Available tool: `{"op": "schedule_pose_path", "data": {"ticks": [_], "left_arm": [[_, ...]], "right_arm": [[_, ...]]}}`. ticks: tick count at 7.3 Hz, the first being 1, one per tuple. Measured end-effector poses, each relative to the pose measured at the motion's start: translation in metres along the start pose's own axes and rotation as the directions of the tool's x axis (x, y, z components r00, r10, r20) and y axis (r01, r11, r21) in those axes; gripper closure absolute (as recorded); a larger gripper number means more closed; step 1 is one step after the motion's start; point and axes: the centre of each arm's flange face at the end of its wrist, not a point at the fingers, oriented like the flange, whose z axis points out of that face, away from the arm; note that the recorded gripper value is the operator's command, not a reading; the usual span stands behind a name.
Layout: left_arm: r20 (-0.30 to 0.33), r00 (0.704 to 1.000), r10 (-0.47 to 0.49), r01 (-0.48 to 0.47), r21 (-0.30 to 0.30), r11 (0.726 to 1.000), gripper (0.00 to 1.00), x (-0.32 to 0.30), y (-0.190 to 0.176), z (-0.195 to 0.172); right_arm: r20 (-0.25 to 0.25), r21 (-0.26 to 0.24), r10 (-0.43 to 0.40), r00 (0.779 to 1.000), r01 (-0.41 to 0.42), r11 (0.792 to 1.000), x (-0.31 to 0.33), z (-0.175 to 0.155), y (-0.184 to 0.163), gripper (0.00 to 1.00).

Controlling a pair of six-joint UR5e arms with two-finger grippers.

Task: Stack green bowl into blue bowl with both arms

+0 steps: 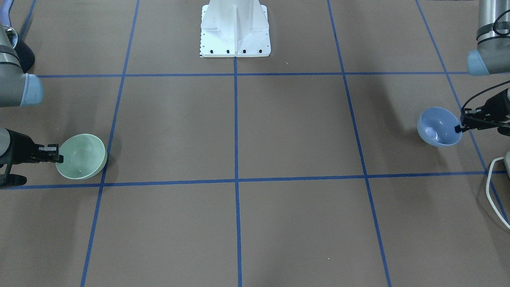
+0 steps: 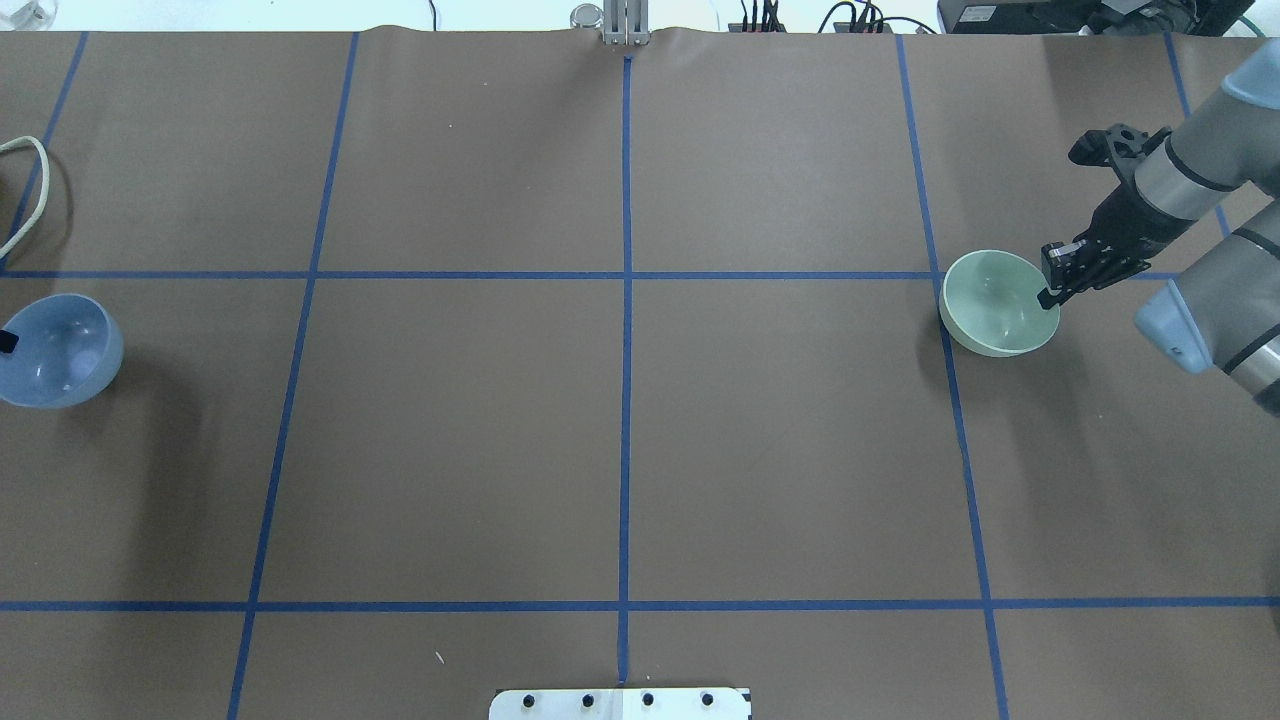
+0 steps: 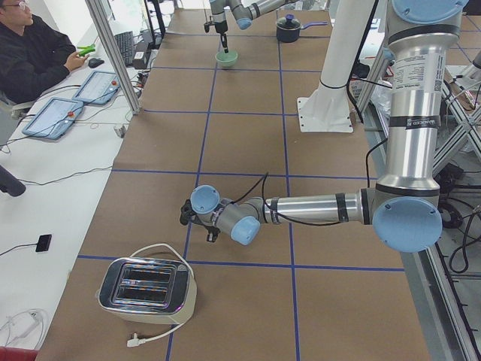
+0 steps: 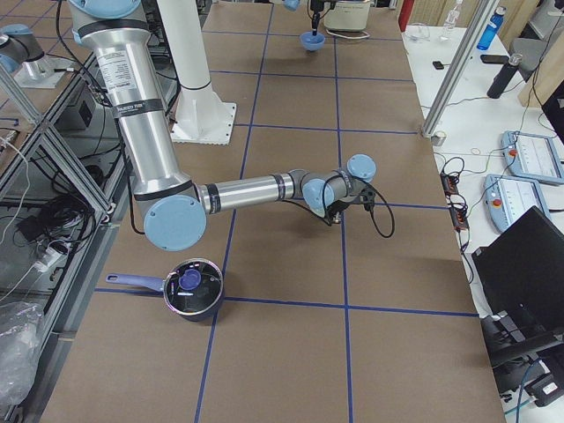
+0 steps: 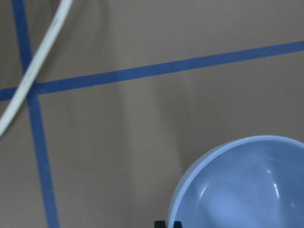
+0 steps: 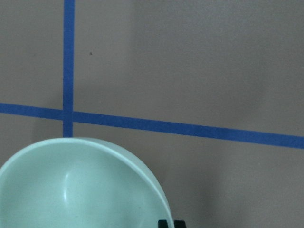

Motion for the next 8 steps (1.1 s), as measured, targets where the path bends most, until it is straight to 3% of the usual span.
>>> {"op": "schedule_pose_path", "data": {"ticks": [3,4,6,8], "left_arm": [[-0.080,0.997,-0.007,0.007,0.003,1.000,1.00,0.044,-0.016,-0.019],[-0.101,0.995,-0.005,0.006,0.009,1.000,1.00,0.067,-0.026,-0.026],[-0.161,0.986,-0.032,0.030,-0.018,0.999,1.00,0.155,-0.056,-0.022],[-0.216,0.973,-0.076,0.061,-0.072,0.996,1.00,0.265,-0.080,-0.002]], "right_arm": [[0.015,-0.002,-0.005,1.000,0.005,1.000,-0.007,-0.003,-0.003,1.00],[0.041,-0.003,-0.014,0.999,0.014,1.000,-0.021,-0.010,-0.009,1.00],[0.099,0.000,-0.011,0.995,0.011,1.000,-0.070,-0.031,-0.027,1.00],[0.126,0.003,0.012,0.992,-0.012,1.000,-0.122,-0.045,-0.040,1.00]]}}
